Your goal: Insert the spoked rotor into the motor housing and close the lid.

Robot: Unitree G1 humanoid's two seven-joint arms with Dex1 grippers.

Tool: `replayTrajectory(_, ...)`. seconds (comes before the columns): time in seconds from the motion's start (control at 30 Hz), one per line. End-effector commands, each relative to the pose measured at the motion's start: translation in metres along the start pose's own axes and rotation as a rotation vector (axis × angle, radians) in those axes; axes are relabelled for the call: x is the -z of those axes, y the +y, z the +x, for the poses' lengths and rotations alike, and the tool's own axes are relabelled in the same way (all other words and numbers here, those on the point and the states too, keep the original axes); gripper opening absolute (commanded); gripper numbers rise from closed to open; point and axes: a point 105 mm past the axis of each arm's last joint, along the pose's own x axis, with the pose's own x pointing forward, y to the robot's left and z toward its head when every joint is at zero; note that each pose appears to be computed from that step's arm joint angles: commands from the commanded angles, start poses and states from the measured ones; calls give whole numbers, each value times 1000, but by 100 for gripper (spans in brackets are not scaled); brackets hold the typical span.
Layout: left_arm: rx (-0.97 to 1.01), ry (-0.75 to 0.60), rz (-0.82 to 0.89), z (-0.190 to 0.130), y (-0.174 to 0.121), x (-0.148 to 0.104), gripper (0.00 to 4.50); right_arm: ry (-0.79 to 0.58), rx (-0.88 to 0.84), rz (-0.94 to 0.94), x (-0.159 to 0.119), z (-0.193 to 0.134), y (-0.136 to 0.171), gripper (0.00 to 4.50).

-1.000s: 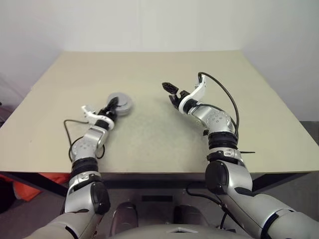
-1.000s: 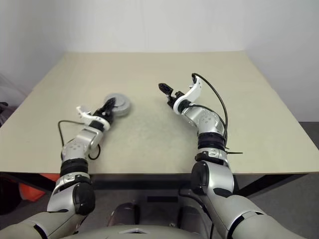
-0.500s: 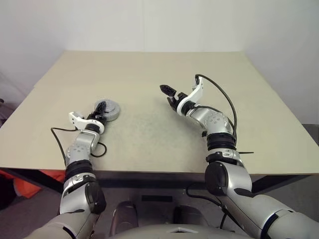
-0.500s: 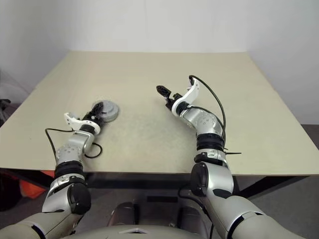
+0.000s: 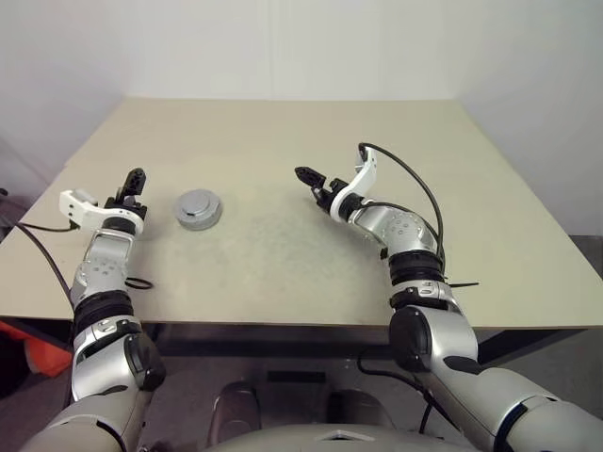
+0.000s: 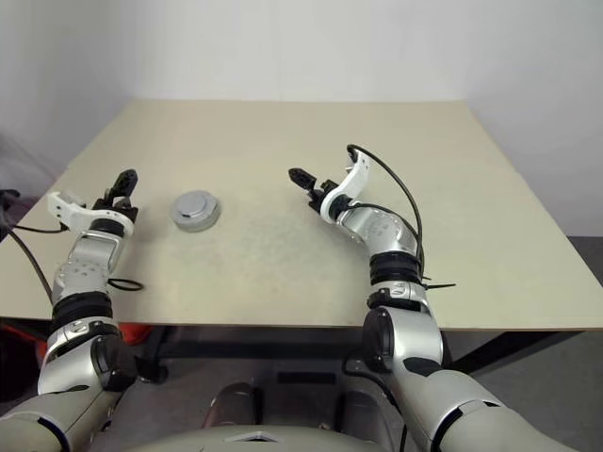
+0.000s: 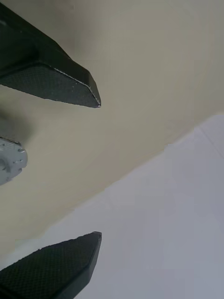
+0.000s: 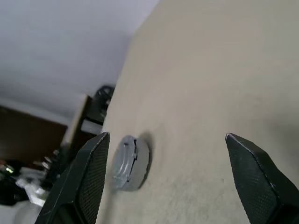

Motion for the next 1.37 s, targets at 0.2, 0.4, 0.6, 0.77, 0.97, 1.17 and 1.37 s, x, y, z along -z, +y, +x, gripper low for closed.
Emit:
replayTrajectory(0.2, 581, 238, 618, -20, -113, 80, 448, 17, -126, -790, -26, -37, -2, 445)
replayTrajectory(0.4, 785, 416, 830, -50, -124, 147, 448, 185, -132, -992, -27, -67, -36, 445)
replayTrajectory(0.6, 833, 483, 943, -61, -107, 171, 448, 206, -114, -1030, -28, -75, -47, 445)
replayTrajectory(0.77, 824, 458, 941, -55, -109, 164, 448, 214, -105, -1031, -25, -76, -52, 445)
replayTrajectory(0.97, 808, 423, 941, -51, -112, 152, 448, 215, -87, -1029, -24, -77, -56, 445)
replayTrajectory(1.17, 812, 438, 917, -53, -112, 152, 448, 211, -84, -1049, -26, -73, -56, 445)
replayTrajectory(1.37, 790, 413, 885, -47, -117, 143, 448, 168, -65, -1050, -33, -72, -55, 445)
